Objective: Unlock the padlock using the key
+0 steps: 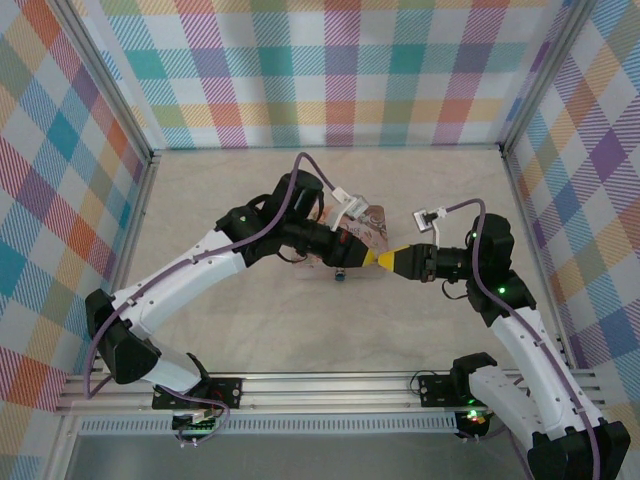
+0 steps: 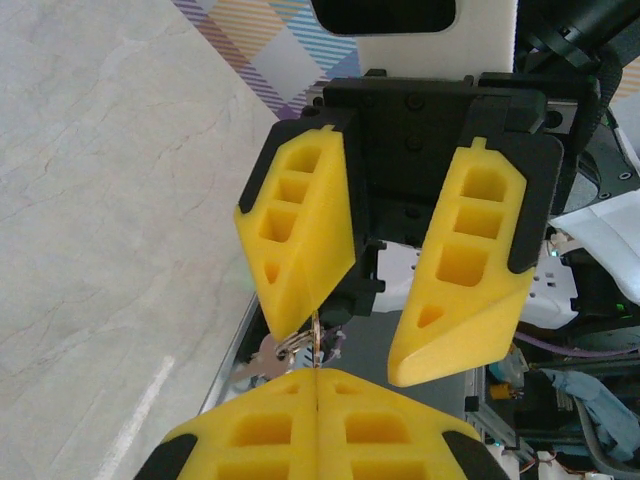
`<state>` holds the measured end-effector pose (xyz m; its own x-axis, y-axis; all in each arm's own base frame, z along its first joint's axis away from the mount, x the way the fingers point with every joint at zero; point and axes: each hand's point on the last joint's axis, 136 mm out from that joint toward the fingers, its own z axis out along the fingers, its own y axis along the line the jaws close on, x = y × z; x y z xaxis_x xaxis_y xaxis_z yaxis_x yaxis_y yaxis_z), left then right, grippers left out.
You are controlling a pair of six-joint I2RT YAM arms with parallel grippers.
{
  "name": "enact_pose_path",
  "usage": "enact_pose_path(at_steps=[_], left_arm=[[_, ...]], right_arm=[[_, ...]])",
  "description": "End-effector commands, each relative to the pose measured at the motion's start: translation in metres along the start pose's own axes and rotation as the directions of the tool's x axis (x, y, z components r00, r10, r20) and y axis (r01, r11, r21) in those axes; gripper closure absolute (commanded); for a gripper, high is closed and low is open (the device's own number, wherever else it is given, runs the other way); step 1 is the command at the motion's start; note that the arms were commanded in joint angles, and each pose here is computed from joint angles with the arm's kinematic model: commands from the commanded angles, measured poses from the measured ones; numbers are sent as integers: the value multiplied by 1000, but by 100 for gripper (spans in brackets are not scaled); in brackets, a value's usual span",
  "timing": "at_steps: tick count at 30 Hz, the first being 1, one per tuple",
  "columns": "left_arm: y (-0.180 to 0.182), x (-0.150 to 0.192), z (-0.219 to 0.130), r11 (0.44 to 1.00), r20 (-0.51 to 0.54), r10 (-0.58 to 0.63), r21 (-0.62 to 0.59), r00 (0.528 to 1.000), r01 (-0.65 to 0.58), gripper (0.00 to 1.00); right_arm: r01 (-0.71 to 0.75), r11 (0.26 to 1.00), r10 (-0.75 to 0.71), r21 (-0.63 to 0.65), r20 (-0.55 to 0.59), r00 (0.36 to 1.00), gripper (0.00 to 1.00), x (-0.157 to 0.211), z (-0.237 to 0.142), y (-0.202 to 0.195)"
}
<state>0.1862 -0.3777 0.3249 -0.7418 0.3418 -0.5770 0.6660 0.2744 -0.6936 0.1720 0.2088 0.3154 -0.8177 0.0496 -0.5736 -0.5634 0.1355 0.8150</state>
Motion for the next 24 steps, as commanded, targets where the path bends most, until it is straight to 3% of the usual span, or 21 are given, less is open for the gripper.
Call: enact_pose_path(at_steps=[1, 9, 17, 24], left_arm=[[-10, -12, -5, 999, 27, 20, 34, 999, -21, 100], [-8, -12, -5, 999, 19, 24, 26, 1000, -24, 100], [-5, -10, -5, 1000, 11, 28, 13, 1000, -28, 100], [-2, -15, -7, 1000, 26, 29, 2, 999, -29, 100]], right_arm=[[55, 998, -56, -30, -14, 998, 67, 1, -1, 13], [62, 998, -62, -26, -20, 998, 89, 2, -1, 13], [84, 996, -84, -23, -22, 996, 100, 5, -3, 15], [102, 994, -103, -31, -34, 994, 100, 11, -2, 18]])
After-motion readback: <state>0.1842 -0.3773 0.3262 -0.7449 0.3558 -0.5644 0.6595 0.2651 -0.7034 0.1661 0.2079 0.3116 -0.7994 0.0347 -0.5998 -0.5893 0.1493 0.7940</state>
